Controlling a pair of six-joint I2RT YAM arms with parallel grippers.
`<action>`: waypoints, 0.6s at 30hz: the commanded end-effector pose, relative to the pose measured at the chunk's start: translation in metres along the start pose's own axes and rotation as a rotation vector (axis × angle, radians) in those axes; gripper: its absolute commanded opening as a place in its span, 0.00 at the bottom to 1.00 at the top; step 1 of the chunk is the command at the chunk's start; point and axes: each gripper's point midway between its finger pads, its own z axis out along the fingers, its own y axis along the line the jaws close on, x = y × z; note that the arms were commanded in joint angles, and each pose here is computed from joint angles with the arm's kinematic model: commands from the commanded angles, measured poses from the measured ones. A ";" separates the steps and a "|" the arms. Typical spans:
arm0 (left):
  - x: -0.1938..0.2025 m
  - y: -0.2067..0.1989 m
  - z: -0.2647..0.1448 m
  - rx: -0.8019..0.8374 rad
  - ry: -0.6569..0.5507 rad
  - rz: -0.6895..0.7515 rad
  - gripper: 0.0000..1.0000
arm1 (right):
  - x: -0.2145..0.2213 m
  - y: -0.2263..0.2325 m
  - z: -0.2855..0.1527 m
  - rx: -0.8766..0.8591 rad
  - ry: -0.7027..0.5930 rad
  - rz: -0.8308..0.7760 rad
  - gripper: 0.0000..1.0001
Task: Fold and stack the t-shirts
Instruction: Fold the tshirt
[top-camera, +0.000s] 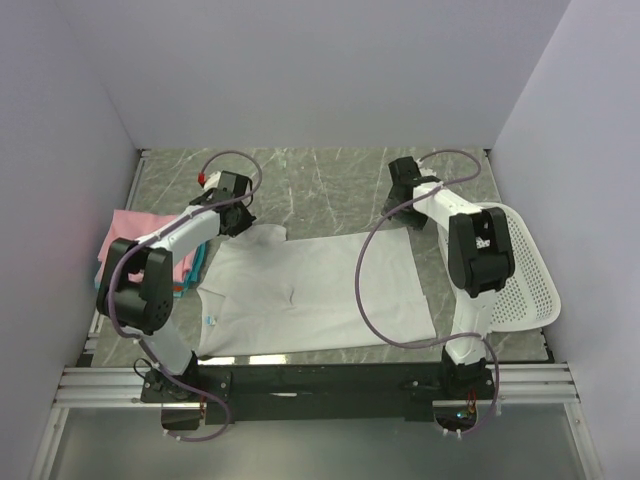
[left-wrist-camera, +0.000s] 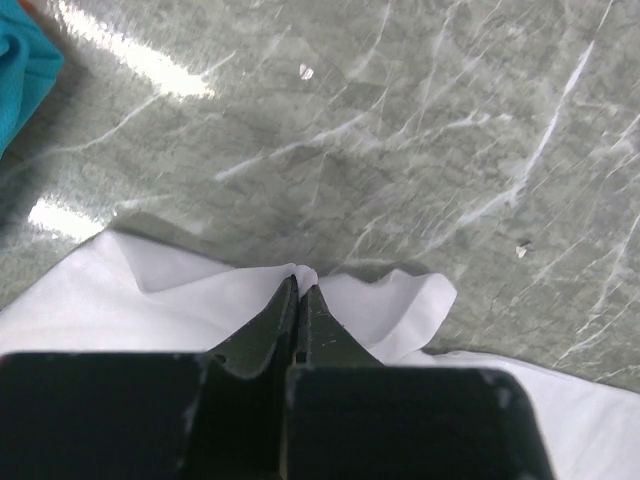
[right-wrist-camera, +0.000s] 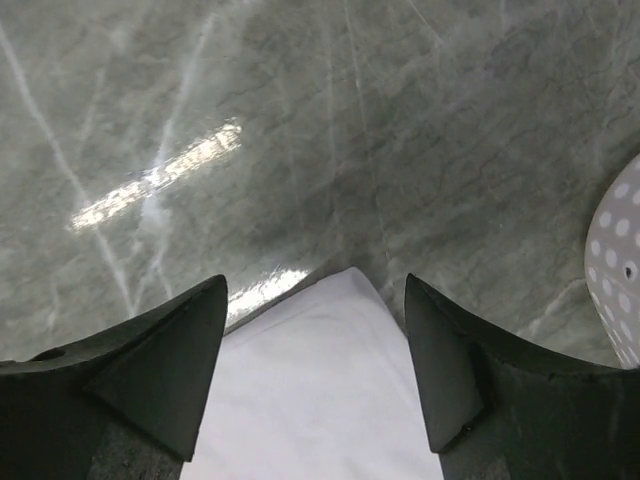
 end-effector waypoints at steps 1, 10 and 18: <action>-0.008 -0.012 -0.015 0.069 -0.038 0.000 0.01 | -0.008 0.006 0.008 -0.024 0.004 0.018 0.76; -0.006 -0.008 -0.023 0.075 -0.048 -0.011 0.01 | 0.000 0.003 0.017 -0.028 0.032 0.026 0.59; -0.003 -0.006 -0.024 0.076 -0.040 -0.014 0.01 | 0.005 0.000 0.018 -0.029 0.046 0.018 0.28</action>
